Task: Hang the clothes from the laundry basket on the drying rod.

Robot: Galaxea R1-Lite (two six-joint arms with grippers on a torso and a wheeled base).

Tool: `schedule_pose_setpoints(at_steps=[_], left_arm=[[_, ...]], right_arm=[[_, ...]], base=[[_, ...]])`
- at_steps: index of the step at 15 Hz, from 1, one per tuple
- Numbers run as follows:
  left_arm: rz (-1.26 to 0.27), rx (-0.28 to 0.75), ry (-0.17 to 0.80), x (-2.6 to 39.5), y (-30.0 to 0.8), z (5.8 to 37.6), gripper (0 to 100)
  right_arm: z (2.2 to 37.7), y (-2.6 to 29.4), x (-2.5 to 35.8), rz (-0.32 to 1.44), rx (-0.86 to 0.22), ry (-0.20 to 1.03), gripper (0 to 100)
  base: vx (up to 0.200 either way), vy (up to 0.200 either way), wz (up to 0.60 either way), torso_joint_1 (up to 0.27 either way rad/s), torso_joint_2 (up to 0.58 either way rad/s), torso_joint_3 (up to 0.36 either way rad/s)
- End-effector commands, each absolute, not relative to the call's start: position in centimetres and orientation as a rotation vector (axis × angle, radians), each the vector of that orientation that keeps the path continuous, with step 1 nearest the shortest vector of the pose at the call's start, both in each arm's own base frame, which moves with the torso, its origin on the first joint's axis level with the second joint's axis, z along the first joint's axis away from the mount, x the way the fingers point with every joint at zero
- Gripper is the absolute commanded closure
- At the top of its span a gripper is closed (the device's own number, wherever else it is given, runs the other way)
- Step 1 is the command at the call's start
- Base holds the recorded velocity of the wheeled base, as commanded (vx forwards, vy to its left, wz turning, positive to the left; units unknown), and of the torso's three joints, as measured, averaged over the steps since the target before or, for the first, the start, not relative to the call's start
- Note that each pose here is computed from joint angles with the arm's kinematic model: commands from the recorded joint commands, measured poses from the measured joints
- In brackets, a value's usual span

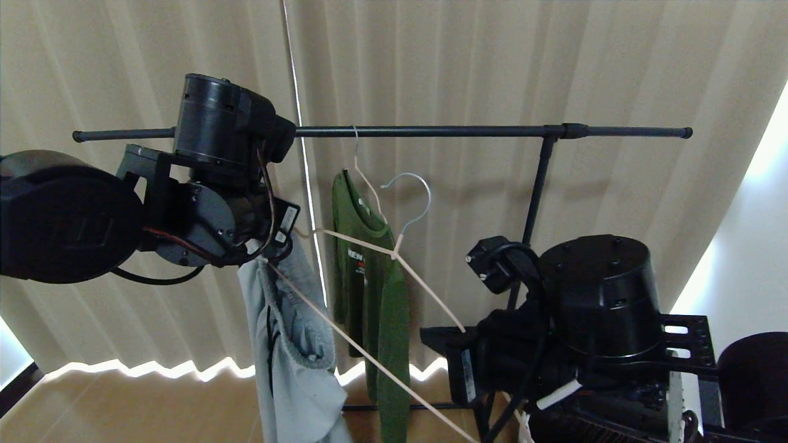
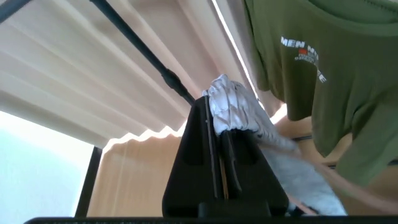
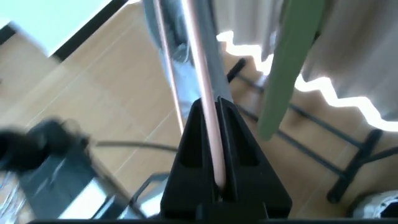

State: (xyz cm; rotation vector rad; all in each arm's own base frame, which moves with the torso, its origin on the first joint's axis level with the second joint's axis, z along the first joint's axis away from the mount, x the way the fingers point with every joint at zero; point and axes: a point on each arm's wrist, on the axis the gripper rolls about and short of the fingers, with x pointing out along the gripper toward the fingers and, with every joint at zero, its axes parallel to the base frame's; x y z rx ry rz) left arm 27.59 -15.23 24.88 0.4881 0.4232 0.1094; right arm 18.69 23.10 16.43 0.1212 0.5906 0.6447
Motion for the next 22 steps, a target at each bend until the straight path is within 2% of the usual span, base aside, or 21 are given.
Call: schedule_pose_setpoints(at_steps=[1, 3, 9, 13, 15, 17, 22], left_arm=[[0.118, 0.489, 0.420, 26.9, -14.8, 25.5, 100], [0.116, 0.487, 0.417, 26.1, -14.6, 25.9, 100], [0.043, 0.458, 0.404, 24.1, -16.3, 26.2, 100], [0.136, 0.429, 0.393, 25.4, -14.3, 27.2, 100], [0.150, 0.436, 0.404, 25.0, -13.5, 27.4, 100], [0.139, 0.459, 0.432, 24.2, -13.3, 27.5, 100], [0.070, 0.483, 0.448, 22.7, -14.6, 27.3, 100]], right_arm=[[15.6, 24.6, 20.0, 0.580, 0.122, 0.587, 100], [15.7, 25.3, 20.9, 0.550, 0.164, 0.577, 100], [16.1, 26.3, 21.8, 0.541, 0.176, 0.551, 100], [15.6, 25.6, 21.3, 0.507, 0.143, 0.569, 100], [15.3, 25.1, 22.2, 0.408, 0.115, 0.557, 100], [15.5, 25.2, 23.0, 0.381, 0.127, 0.535, 100], [16.0, 26.2, 24.7, 0.336, 0.154, 0.487, 100]], base=[[0.000, 0.000, 0.00, 0.000, 0.00, 0.000], [0.000, 0.000, 0.00, 0.000, 0.00, 0.000], [0.000, 0.000, 0.00, 0.000, 0.00, 0.000], [0.000, 0.000, 0.00, 0.000, 0.00, 0.000], [0.000, 0.000, 0.00, 0.000, 0.00, 0.000], [0.000, 0.000, 0.00, 0.000, 0.00, 0.000], [0.000, 0.000, 0.00, 0.000, 0.00, 0.000]])
